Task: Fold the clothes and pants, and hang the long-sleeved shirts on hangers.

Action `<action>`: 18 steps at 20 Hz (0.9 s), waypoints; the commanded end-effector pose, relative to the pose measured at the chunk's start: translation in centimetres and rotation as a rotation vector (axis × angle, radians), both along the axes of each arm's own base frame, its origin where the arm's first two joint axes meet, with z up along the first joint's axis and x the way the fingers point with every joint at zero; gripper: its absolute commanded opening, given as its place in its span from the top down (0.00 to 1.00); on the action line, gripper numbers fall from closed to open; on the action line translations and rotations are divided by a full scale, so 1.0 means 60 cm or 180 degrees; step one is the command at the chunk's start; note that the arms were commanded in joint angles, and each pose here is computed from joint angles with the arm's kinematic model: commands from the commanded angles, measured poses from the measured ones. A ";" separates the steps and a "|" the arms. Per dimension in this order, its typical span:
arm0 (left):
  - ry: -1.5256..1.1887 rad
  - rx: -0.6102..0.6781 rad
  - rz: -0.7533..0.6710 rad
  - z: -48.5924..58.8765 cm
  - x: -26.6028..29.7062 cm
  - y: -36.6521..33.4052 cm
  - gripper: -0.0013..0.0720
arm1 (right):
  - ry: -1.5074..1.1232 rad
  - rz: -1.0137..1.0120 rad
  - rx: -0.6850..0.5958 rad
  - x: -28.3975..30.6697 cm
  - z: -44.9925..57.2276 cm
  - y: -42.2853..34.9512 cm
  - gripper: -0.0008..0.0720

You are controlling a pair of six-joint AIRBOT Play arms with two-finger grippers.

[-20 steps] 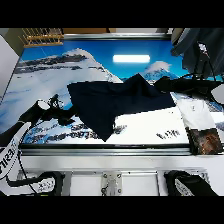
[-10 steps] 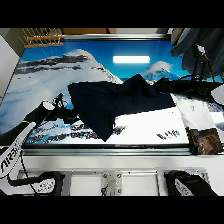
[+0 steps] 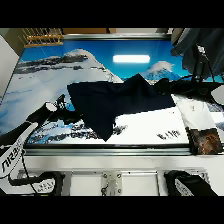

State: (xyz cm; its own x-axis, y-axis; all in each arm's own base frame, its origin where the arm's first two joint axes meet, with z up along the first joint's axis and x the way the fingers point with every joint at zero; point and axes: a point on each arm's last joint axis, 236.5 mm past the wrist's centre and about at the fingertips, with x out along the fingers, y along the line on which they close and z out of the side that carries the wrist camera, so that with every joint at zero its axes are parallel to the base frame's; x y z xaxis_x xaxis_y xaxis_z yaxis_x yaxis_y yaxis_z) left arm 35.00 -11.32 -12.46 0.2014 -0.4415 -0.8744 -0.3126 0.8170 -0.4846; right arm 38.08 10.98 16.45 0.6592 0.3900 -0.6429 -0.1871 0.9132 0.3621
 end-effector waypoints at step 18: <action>-0.0701 0.0323 0.0043 0.141 0.020 0.103 0.97 | 0.1377 -0.2531 0.1481 0.003 -0.432 -0.254 0.18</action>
